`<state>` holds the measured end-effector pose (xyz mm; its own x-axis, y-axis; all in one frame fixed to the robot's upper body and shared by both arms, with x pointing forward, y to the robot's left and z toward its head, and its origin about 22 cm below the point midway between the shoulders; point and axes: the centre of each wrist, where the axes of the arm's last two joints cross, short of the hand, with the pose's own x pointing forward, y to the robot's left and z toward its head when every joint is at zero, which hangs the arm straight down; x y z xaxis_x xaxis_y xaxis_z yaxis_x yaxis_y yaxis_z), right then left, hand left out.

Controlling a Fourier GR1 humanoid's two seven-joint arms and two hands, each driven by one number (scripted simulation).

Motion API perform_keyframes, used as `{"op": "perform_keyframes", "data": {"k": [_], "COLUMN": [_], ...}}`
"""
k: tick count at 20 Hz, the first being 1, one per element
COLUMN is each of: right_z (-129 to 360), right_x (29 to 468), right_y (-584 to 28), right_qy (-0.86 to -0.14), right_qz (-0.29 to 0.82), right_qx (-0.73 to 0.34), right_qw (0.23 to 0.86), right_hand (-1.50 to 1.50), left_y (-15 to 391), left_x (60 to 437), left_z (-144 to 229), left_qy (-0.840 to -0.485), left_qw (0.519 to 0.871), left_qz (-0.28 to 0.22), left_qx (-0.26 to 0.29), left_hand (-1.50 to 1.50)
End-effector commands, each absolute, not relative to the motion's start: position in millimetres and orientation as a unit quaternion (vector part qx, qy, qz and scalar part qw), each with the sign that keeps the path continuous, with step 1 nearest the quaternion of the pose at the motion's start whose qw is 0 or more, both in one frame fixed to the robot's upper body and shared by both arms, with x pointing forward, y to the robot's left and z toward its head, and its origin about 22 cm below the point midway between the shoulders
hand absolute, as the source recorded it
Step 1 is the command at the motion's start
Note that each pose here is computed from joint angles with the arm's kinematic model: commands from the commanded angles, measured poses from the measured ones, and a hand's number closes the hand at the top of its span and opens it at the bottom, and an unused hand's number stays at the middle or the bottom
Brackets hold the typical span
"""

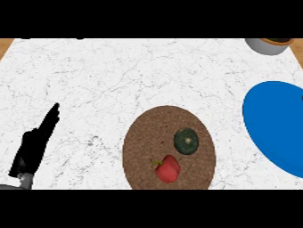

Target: Pick the bell pepper from the placemat and place it in the plate

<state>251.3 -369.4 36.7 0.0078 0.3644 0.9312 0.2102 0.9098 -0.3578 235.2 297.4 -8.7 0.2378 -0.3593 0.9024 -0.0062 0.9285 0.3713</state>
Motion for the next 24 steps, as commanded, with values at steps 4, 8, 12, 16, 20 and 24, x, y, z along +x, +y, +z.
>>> {"op": "perform_keyframes", "data": {"k": [4, 8, 12, 16, 20, 24], "right_z": [34.9, 77.6, 24.9, -26.2, -27.4, -11.7], "right_x": [249.3, 262.4, 199.4, 152.4, 119.2, 106.5], "right_y": [-207.9, -194.8, -75.3, -56.7, -69.8, -86.0], "right_qy": [-0.749, -0.841, -0.868, -0.883, -0.881, -0.867], "right_qz": [0.186, 0.298, 0.193, 0.228, 0.222, 0.230], "right_qx": [0.052, -0.100, 0.020, -0.001, -0.076, -0.133], "right_qw": [0.634, 0.441, 0.458, 0.410, 0.412, 0.421], "right_hand": [1.50, 1.50, -1.50, -1.50, -1.50, -1.50], "left_y": [283.1, 276.6, 288.0, 304.1, 307.6, 305.0], "left_x": [250.8, 253.0, 250.3, 252.2, 245.3, 259.3], "left_z": [7.2, 3.2, -11.9, -17.2, -19.7, -4.4], "left_qy": [-0.672, -0.670, -0.679, -0.682, -0.687, -0.690], "left_qw": [0.725, 0.732, 0.728, 0.725, 0.721, 0.716], "left_qz": [-0.106, -0.095, -0.070, -0.066, -0.059, -0.068], "left_qx": [0.107, 0.082, 0.069, 0.068, 0.070, 0.079], "left_hand": [0.00, 0.00, 0.00, 0.00, 0.00, 0.00]}}
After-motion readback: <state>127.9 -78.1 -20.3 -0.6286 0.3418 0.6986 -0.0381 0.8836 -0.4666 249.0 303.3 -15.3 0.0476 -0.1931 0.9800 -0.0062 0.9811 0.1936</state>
